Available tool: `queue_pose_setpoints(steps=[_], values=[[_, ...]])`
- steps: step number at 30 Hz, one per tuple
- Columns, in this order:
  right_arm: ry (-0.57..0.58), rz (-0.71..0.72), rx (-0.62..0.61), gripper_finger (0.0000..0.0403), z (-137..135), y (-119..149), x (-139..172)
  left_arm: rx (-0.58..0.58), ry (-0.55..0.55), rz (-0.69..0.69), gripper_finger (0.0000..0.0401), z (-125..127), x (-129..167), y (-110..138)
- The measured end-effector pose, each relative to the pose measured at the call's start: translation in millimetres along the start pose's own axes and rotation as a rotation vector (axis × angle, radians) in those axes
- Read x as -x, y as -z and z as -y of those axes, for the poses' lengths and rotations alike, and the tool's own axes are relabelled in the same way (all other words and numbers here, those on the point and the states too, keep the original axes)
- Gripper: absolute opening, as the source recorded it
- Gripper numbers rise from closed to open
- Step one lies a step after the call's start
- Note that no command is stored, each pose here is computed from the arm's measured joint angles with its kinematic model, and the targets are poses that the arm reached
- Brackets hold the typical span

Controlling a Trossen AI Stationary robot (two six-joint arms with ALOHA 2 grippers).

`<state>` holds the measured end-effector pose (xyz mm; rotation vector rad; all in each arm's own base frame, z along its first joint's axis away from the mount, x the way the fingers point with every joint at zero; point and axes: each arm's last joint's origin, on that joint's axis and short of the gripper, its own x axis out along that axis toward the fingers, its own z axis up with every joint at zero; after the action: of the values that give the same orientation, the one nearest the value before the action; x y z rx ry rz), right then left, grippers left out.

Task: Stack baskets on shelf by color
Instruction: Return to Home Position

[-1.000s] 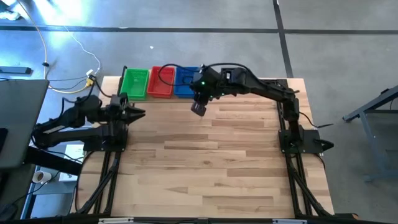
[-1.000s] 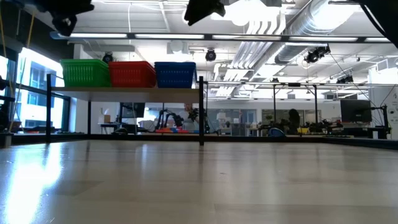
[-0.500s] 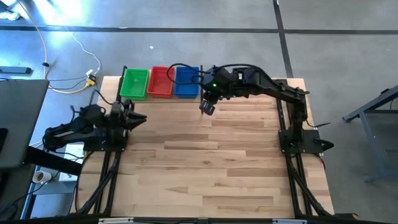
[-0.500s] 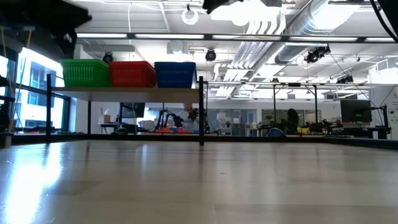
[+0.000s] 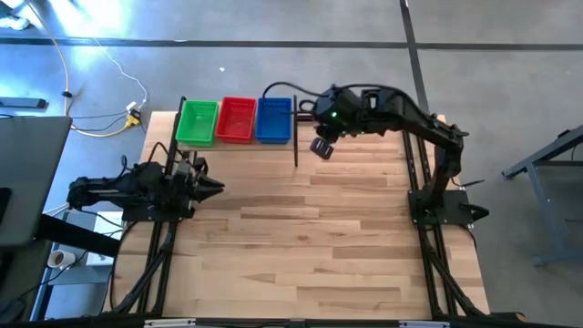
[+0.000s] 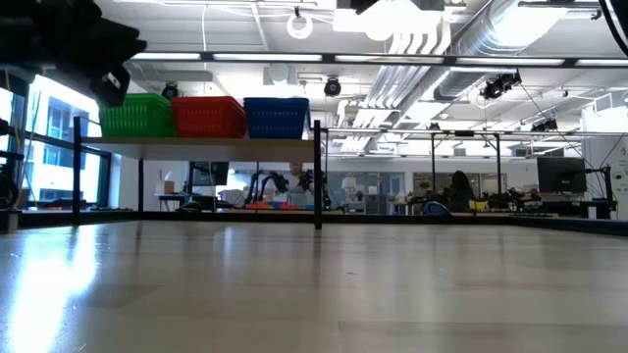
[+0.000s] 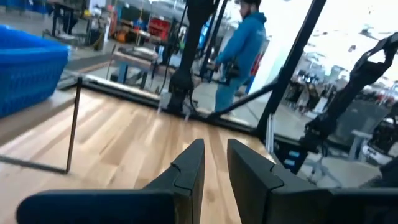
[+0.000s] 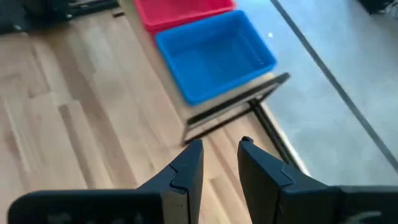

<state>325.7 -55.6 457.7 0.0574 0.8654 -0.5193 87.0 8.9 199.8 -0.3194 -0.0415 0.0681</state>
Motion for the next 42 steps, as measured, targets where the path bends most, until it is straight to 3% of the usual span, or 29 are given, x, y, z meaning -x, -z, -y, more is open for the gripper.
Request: queue_pose_setpoints(steps=[6,16,23,28,42], values=[[0.03,-0.006,0.018,0.0087,30.9,1.5,6.5,0.012,-0.023,0.025,0.0062,-1.5,-4.5,12.3],[-0.045,-0.027,0.053,0.0087,81.4,14.8,29.4,0.07,-0.021,-0.009,0.0062,-6.7,-9.4,32.1],[-0.055,-0.015,0.032,0.0087,97.7,32.0,55.4,0.07,-0.021,-0.012,0.0062,-6.8,-9.5,31.8],[-0.042,-0.011,0.001,0.0087,98.4,61.2,54.7,0.07,-0.022,-0.012,0.0062,-6.9,-9.5,31.8],[-0.094,0.261,-0.136,0.0087,77.1,177.1,44.4,0.07,-0.021,-0.012,0.0062,-6.9,-9.5,31.8]])
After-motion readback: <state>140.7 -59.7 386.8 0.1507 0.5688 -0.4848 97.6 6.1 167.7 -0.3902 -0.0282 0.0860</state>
